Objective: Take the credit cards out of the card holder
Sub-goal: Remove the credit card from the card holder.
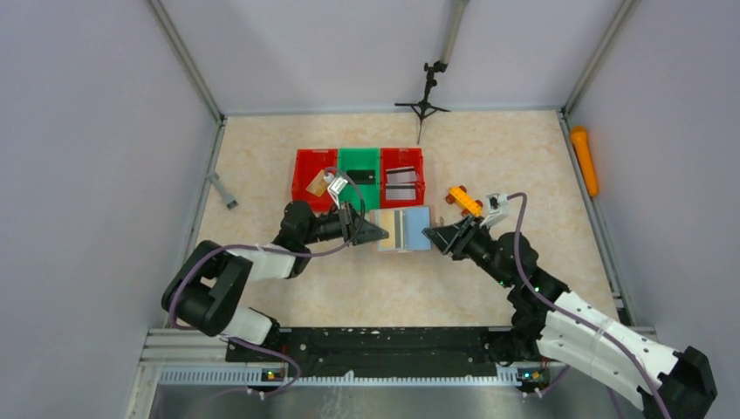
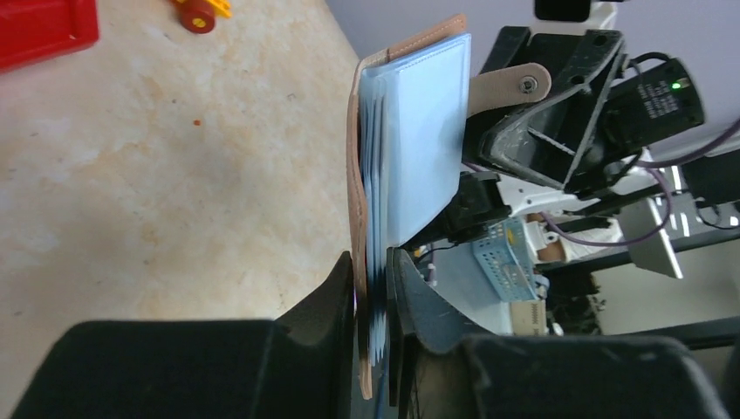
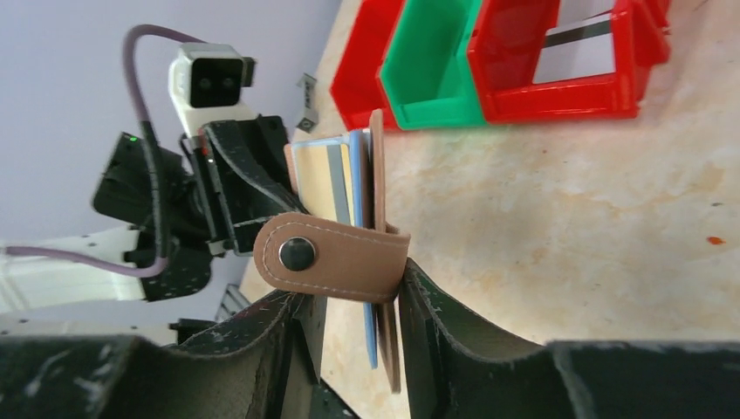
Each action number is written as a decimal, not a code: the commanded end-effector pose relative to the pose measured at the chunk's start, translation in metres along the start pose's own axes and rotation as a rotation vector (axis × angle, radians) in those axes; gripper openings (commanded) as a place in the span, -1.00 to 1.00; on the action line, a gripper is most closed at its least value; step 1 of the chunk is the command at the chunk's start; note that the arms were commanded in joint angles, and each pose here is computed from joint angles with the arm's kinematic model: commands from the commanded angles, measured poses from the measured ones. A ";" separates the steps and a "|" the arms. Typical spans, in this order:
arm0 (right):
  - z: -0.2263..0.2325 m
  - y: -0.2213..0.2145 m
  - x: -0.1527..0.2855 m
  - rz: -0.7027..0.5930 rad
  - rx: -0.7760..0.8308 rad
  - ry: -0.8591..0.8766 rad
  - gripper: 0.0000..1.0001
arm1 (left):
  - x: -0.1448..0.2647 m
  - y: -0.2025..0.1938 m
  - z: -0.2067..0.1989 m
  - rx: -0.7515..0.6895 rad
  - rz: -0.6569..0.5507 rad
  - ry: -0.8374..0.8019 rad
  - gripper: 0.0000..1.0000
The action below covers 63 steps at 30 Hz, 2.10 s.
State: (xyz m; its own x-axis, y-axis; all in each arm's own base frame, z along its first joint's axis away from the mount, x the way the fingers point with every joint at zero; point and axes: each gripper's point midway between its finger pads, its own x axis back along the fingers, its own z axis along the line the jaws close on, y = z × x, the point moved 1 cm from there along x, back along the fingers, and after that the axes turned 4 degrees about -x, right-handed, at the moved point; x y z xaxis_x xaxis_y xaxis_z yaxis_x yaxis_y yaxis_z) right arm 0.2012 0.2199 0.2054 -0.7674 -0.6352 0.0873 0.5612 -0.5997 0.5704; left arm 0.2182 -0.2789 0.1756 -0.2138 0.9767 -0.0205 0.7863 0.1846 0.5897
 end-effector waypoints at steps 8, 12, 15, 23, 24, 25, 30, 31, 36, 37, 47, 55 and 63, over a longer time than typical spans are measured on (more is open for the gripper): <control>0.017 0.031 0.020 -0.032 0.280 -0.012 -0.15 | 0.001 0.018 0.008 -0.149 -0.048 0.138 -0.84; 0.046 0.024 0.018 0.003 0.277 0.144 -0.18 | -0.001 0.017 0.006 -0.144 -0.035 0.117 -0.85; 0.053 0.014 0.011 0.051 0.257 0.190 -0.18 | -0.002 0.016 0.001 -0.149 -0.031 0.098 -0.85; 0.044 -0.008 -0.014 0.145 0.203 0.178 -0.22 | -0.007 0.009 -0.020 -0.172 0.001 -0.001 -0.85; 0.042 -0.009 -0.016 0.151 0.199 0.168 -0.23 | -0.007 0.007 -0.023 -0.175 0.006 -0.013 -0.85; 0.040 -0.010 -0.018 0.154 0.195 0.159 -0.24 | -0.008 0.006 -0.026 -0.181 0.008 -0.026 -0.85; 0.036 -0.012 -0.021 0.150 0.179 0.152 -0.27 | -0.008 0.002 -0.041 -0.206 0.019 -0.091 -0.85; 0.035 -0.012 -0.020 0.147 0.175 0.151 -0.27 | -0.008 0.002 -0.044 -0.209 0.020 -0.103 -0.85; 0.036 -0.013 -0.018 0.145 0.151 0.159 -0.31 | -0.005 0.001 -0.059 -0.227 0.012 -0.171 -0.85; 0.038 -0.013 -0.017 0.147 0.144 0.170 -0.32 | -0.004 0.000 -0.062 -0.230 0.012 -0.183 -0.85; 0.060 -0.015 -0.006 0.140 0.076 0.314 -0.50 | 0.001 -0.003 -0.082 -0.228 0.006 -0.282 -0.85; 0.074 -0.017 0.002 0.149 0.033 0.409 -0.73 | 0.002 -0.003 -0.085 -0.230 -0.004 -0.293 -0.85; 0.067 -0.023 -0.005 0.183 0.035 0.374 -0.49 | 0.004 -0.005 -0.093 -0.244 -0.005 -0.323 -0.84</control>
State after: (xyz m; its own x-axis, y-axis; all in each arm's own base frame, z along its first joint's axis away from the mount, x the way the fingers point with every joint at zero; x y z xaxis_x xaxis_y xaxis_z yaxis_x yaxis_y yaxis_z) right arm 0.1765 0.2627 0.2401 -0.5326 -0.8407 -0.0984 0.6466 -0.4791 0.5937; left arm 0.1751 -0.2859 0.2280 -0.0610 0.9807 -0.1860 0.6836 0.1768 0.7081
